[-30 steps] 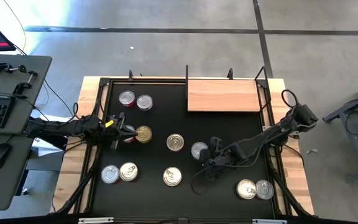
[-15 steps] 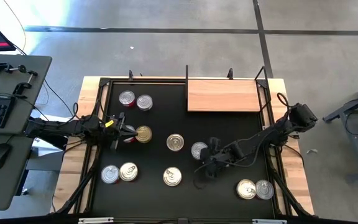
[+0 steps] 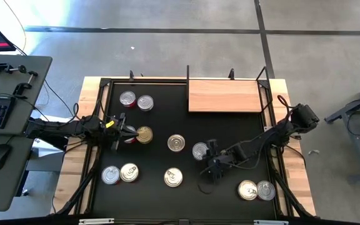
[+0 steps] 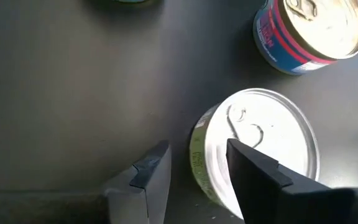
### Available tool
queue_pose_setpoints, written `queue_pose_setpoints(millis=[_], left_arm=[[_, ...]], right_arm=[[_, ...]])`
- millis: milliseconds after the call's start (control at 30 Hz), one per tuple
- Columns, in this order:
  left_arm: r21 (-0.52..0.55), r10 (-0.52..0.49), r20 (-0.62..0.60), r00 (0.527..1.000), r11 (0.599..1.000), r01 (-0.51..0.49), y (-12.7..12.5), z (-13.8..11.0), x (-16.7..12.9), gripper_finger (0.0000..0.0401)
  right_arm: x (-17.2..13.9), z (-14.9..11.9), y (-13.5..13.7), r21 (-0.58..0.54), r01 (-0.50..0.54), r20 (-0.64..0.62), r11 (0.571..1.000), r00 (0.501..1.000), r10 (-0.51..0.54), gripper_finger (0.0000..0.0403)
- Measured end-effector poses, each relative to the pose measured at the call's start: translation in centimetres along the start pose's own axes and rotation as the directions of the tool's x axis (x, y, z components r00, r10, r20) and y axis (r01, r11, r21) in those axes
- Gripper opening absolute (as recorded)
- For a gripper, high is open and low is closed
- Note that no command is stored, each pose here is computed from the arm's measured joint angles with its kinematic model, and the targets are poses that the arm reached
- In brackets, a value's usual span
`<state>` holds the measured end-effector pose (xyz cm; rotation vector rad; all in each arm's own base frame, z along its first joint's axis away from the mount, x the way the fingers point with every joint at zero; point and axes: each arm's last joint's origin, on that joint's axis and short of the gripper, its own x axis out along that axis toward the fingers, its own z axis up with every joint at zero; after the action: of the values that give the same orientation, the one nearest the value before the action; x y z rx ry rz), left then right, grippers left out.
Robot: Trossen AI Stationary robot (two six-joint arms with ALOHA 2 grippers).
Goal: Stack canned seafood by type on shelf
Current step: Put the green tuna can on the shelf
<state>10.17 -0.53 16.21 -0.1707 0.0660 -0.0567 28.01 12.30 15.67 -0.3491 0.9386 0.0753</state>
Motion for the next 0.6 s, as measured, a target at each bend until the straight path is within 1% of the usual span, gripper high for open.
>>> queue_pose_setpoints(millis=[200, 333, 433, 600], left_arm=[[0.000, 0.000, 0.000, 1.000, 1.000, 0.000, 0.0, 0.0, 0.0, 0.0001], [0.000, 0.000, 0.000, 1.000, 1.000, 0.000, 0.0, 0.0, 0.0, 0.0001], [0.000, 0.000, 0.000, 1.000, 1.000, 0.000, 0.0, 0.0, 0.0, 0.0001], [0.000, 0.000, 0.000, 1.000, 1.000, 0.000, 0.0, 0.0, 0.0, 0.0001]], right_arm=[[1.0, -0.2, 0.1, -0.079, 0.079, -0.007, 0.994, 0.997, -0.080, 0.0146], [2.3, -0.6, 0.5, -0.095, 0.100, -0.042, 0.990, 0.994, -0.105, 0.0130], [3.2, -0.9, 0.8, -0.080, 0.161, -0.055, 0.984, 0.985, -0.166, 0.0099], [4.3, -1.4, 1.0, -0.077, 0.219, -0.079, 0.973, 0.971, -0.225, 0.0019]])
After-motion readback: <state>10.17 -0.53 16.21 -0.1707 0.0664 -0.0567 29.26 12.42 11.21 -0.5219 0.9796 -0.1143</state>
